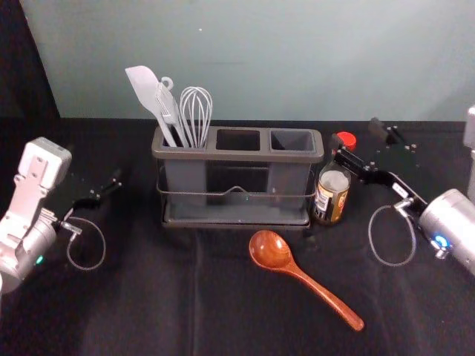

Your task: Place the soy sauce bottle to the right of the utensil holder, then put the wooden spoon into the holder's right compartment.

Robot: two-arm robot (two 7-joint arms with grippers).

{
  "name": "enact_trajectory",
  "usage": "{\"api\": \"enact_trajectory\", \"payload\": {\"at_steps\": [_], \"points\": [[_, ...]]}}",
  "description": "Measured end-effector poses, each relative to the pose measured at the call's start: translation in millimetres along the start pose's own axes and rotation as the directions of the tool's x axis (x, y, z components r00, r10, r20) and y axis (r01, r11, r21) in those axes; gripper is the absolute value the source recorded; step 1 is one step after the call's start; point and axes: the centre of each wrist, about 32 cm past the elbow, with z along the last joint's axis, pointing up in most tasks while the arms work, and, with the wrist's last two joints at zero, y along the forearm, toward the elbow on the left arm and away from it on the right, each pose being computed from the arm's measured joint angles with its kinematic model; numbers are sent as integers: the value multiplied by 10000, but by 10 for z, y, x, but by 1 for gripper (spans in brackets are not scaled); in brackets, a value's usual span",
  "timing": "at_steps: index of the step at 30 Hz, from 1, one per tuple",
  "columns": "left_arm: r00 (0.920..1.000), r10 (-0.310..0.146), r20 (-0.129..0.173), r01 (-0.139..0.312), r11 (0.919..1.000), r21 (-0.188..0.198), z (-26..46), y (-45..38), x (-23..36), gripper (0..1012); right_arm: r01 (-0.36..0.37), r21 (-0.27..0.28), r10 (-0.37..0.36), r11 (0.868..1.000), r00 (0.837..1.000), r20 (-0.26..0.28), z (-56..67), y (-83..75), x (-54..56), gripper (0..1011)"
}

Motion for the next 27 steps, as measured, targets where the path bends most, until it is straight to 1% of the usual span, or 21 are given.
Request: {"api": "enact_trajectory", "payload": {"at_steps": [1,5,8,10,11,14,20,21,23,24,26,27], "points": [[10000,0,0,0,10000,-1,0,0,0,1000,13,71,-13,10000,10000,21,28,-37,-5,915],[10000,0,0,0,10000,0,0,0,0,1000,26,206,-27,9998,10000,40,79,-126,-23,1002],[10000,0,0,0,10000,0,0,0,0,1000,-16,272,15,9996,10000,22,121,-215,-46,1004],[10000,0,0,0,10000,-1,0,0,0,1000,-140,199,140,9997,9999,-23,148,-292,-70,1004],[10000,0,0,0,10000,0,0,0,0,1000,-140,199,140,9997,9999,-23,148,-292,-70,1004],[10000,0,0,0,10000,-1,0,0,0,1000,-482,-20,482,9988,9988,-53,181,-416,-121,1004],[10000,0,-1,0,10000,0,0,0,0,1000,-1084,-462,1085,9930,9941,6,204,-573,-203,1004],[10000,-1,-1,1,10000,0,0,0,0,1000,-1269,-634,1273,9899,9919,32,202,-611,-237,1004],[10000,0,0,0,10000,-1,0,0,0,1000,-1425,-800,1436,9866,9896,82,195,-639,-269,1004],[10000,0,-1,0,10000,-1,0,0,0,1000,-1573,-991,1594,9826,9871,137,183,-661,-307,1004],[10000,-1,-1,1,10000,0,0,0,0,1000,-1692,-1150,1719,9788,9850,139,164,-674,-342,1004],[10000,0,-1,0,10000,-1,0,0,0,1000,-1796,-1314,1827,9749,9831,118,138,-678,-380,1004]]}}
